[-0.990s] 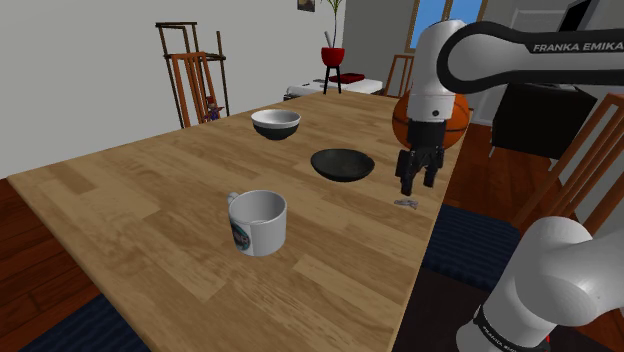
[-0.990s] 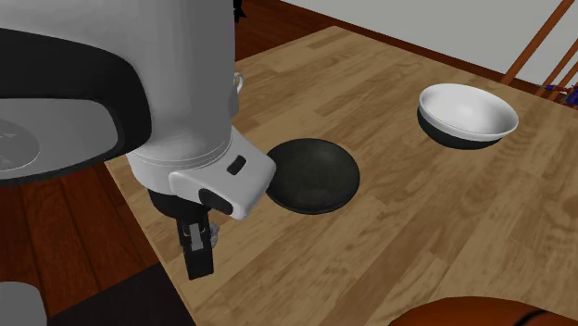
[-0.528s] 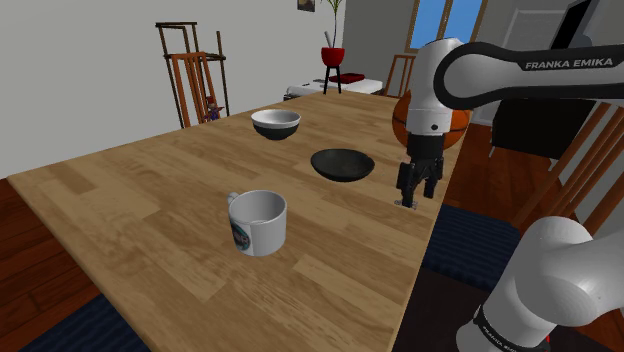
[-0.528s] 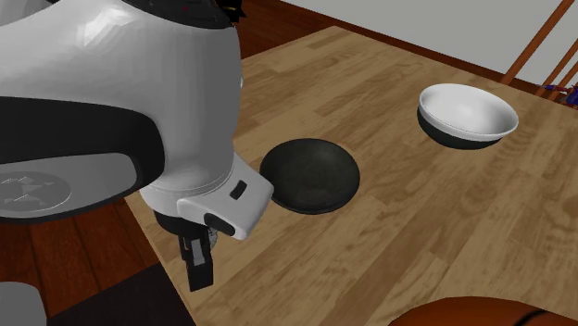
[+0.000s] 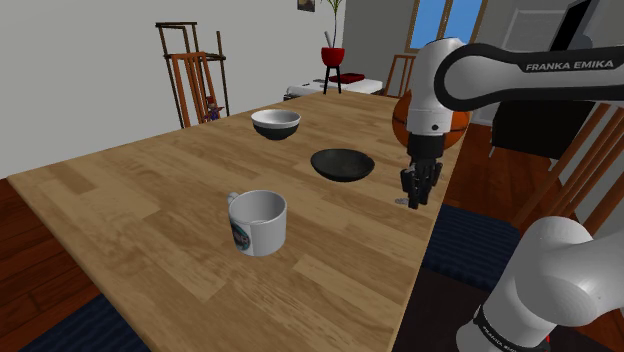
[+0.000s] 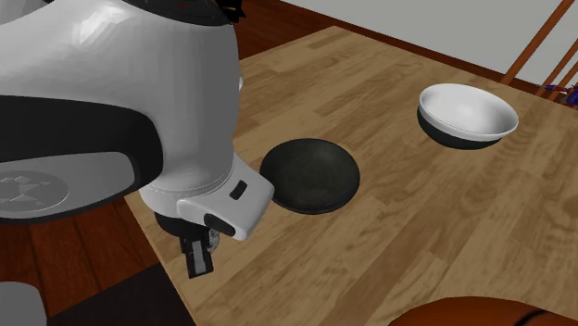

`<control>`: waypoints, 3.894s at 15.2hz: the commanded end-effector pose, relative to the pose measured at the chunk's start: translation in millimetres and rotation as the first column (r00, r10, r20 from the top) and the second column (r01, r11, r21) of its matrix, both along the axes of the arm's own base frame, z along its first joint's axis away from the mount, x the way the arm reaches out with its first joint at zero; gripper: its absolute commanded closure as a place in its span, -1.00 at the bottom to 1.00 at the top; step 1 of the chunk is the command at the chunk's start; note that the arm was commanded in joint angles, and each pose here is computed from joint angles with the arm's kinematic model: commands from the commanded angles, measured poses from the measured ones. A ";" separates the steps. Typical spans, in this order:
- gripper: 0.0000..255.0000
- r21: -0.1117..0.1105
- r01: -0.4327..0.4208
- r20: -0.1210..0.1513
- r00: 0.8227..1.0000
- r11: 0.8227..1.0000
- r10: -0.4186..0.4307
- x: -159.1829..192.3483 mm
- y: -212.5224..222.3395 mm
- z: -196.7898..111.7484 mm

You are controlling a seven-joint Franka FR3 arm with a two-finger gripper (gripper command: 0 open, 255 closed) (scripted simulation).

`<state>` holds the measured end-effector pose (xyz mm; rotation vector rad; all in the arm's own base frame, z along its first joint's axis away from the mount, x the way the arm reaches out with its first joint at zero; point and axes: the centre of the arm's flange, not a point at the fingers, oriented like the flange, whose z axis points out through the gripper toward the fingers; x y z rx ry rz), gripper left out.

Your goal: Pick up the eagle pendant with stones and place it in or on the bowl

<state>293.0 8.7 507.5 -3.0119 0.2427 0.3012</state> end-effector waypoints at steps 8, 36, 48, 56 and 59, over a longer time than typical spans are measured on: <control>1.00 0.018 0.001 -0.007 1.000 1.000 -0.001 0.1 3.0 -2.9; 1.00 0.018 0.001 -0.007 1.000 1.000 -0.001 66.0 4.5 122.2; 1.00 0.018 0.001 -0.007 1.000 1.000 -0.001 202.0 7.5 124.4; 1.00 0.018 0.001 -0.007 1.000 1.000 -0.001 202.0 7.5 82.3; 1.00 0.018 0.001 -0.007 1.000 1.000 -0.001 202.0 7.5 66.4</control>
